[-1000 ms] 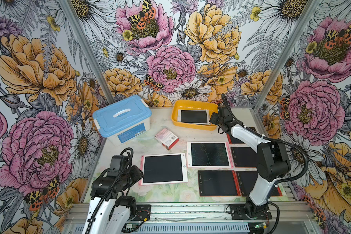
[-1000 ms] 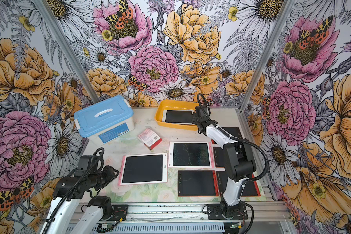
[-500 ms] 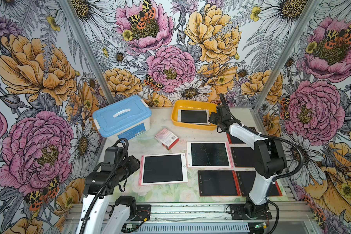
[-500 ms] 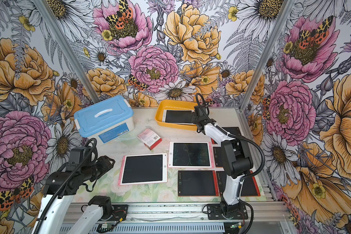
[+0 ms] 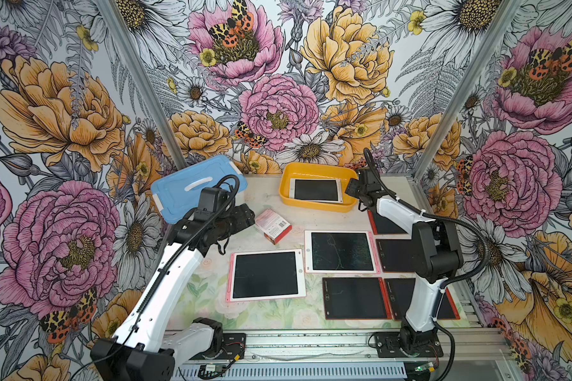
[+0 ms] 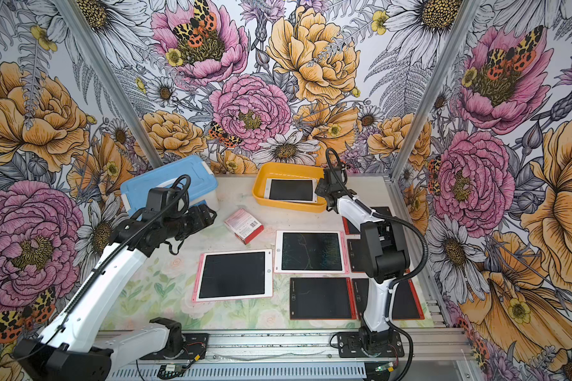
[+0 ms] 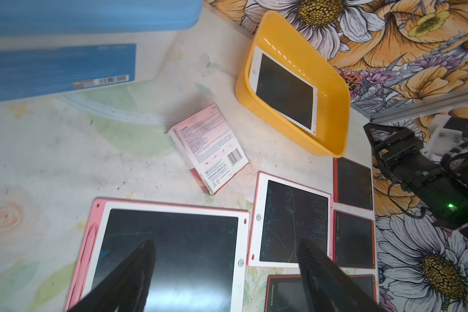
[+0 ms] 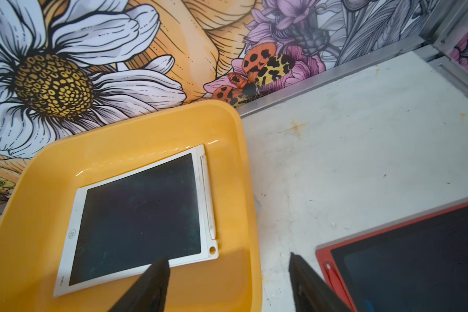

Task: Take out the writing tablet from the storage box
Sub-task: Place the writing tablet at the center of the board, then pick up the writing tablet from the storage box.

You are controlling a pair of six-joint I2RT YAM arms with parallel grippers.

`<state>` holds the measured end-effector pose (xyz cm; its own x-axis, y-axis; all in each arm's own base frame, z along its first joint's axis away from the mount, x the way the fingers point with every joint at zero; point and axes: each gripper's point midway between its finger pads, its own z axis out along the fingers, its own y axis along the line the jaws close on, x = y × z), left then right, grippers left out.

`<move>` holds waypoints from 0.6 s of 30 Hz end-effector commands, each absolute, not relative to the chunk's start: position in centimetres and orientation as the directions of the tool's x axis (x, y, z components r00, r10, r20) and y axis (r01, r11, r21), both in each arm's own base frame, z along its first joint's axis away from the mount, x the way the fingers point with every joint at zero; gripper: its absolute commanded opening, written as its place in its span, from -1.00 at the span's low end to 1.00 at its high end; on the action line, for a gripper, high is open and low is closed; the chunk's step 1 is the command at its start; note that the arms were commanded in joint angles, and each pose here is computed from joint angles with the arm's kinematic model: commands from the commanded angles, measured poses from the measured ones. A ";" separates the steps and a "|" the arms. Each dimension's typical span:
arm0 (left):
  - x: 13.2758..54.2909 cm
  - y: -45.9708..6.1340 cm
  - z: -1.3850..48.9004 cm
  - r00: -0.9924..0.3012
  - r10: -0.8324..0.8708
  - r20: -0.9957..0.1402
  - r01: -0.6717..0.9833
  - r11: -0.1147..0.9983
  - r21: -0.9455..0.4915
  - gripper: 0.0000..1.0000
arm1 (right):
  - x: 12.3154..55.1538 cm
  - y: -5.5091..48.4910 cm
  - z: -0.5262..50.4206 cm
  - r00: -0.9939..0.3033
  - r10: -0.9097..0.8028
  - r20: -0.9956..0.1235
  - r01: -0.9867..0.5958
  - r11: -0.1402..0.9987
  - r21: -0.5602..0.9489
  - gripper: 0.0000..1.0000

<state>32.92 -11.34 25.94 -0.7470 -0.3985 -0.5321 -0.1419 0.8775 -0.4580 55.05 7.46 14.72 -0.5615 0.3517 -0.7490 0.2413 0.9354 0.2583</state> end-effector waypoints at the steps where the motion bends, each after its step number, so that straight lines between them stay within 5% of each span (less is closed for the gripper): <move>1: 37.5 -13.9 28.7 -0.679 -0.356 -0.642 -0.028 0.887 -0.462 0.81 | 56.3 6.6 15.2 -0.535 0.355 -0.766 0.253 0.933 0.256 0.58; 13: 50.3 -24.1 26.7 -0.705 -0.195 -0.682 0.157 0.895 -0.418 0.98 | 57.7 7.1 9.7 -0.625 0.352 -0.697 0.242 0.936 0.255 0.50; 18: 54.6 -26.2 23.2 -0.731 -0.194 -0.655 0.135 0.899 -0.416 0.97 | 58.0 7.5 8.1 -0.654 0.347 -0.672 0.231 0.938 0.260 0.20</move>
<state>53.46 -25.32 24.73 -0.7150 -0.2198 -0.6636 0.1215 0.8958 -0.4276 56.94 6.91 7.27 -0.6599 0.3545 -0.6625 0.2592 0.9350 0.2421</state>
